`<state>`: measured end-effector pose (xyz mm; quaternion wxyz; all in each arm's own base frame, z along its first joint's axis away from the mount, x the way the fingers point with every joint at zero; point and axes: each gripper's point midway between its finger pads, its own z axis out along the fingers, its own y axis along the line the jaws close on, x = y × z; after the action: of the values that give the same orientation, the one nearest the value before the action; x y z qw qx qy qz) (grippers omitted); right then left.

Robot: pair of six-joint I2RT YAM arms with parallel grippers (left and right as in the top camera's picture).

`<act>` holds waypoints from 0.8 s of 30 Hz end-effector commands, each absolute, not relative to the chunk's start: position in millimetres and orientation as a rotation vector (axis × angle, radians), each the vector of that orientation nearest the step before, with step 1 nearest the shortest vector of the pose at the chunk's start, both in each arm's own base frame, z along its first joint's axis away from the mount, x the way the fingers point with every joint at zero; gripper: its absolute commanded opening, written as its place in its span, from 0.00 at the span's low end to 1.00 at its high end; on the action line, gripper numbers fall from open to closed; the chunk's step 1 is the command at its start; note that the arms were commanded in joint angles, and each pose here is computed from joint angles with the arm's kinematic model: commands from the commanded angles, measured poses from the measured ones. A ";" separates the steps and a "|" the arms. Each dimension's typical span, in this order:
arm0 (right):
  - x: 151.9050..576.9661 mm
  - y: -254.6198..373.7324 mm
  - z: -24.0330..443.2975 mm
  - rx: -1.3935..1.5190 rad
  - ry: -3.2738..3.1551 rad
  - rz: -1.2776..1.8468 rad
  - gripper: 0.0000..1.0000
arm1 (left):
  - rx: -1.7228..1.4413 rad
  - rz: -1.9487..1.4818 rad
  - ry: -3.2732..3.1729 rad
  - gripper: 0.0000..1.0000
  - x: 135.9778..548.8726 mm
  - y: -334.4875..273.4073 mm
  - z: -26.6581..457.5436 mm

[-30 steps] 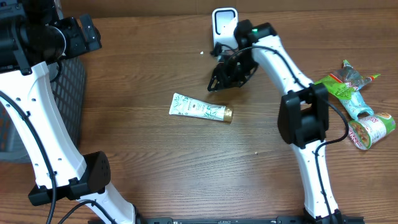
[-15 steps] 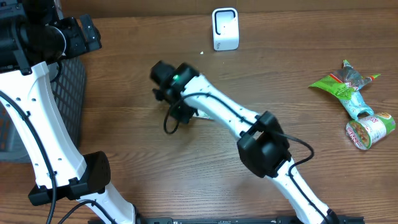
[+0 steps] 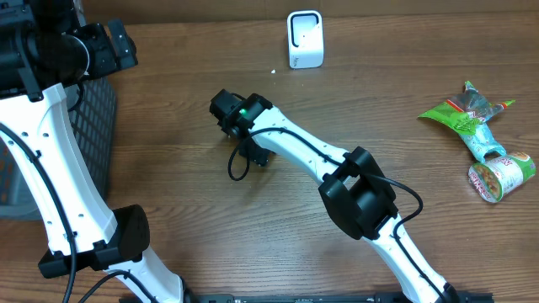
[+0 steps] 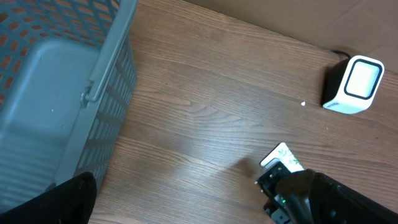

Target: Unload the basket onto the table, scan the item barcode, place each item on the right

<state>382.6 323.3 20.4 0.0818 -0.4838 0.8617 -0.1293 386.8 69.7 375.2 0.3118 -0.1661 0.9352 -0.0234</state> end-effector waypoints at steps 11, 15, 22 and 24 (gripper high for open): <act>418.9 256.9 21.6 -1.265 2.733 -0.358 0.60 | -0.461 -0.053 2.463 1.00 386.7 72.4 375.3; 422.8 255.7 24.1 -1.210 2.737 -0.376 0.61 | -0.461 -0.053 2.463 1.00 386.7 72.4 375.3; 451.5 250.0 67.7 -0.889 2.676 -0.504 0.62 | -0.461 -0.053 2.463 1.00 386.7 72.3 375.3; 449.5 254.6 82.2 -0.891 2.662 -0.502 0.66 | -0.461 -0.053 2.463 1.00 386.7 72.4 375.3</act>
<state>434.2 247.1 36.8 0.0823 -0.3495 0.9189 -0.1634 386.8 69.7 375.2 0.3118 -0.1661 0.9352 -0.0234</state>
